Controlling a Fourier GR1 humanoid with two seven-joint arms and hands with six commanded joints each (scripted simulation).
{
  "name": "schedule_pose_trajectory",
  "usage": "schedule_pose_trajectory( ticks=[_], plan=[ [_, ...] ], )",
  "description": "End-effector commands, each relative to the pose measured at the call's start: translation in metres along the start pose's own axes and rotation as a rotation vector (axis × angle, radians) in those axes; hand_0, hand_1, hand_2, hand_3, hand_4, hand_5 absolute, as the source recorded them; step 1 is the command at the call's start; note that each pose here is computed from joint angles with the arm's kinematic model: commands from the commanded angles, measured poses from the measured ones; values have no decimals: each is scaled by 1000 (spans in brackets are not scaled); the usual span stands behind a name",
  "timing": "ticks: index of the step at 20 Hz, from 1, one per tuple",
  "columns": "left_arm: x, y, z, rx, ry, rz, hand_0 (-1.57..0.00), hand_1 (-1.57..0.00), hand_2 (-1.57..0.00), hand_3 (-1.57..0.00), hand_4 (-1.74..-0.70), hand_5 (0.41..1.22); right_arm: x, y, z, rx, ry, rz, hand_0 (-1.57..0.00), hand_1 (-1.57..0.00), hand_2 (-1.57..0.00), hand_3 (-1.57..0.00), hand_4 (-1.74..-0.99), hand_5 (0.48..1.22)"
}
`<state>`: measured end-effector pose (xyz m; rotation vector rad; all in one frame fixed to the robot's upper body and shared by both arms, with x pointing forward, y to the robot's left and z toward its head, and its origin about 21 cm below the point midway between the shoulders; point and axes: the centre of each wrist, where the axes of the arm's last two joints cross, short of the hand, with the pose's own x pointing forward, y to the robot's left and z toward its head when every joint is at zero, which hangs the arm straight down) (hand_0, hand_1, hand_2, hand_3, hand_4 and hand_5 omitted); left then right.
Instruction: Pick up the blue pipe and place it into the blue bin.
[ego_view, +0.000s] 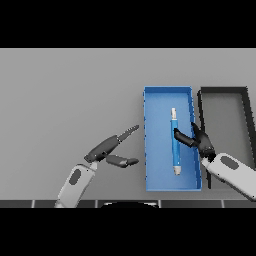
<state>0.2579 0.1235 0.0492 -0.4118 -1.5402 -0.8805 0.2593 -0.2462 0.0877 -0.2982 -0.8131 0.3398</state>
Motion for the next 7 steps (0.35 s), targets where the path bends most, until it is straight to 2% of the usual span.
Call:
schedule_pose_trajectory(
  ticks=[1,7],
  plan=[
    [-1,2,2,-2,-8,-1,1,1,1,1,-886,431,1,0,0,3,8,6,-10,-9,-9,-5,-1020,666],
    [-14,-2,5,-5,-4,0,1,1,1,1,-885,431,2,-1,-1,16,-2,14,-6,-5,-5,-3,-1022,643]
  ],
)
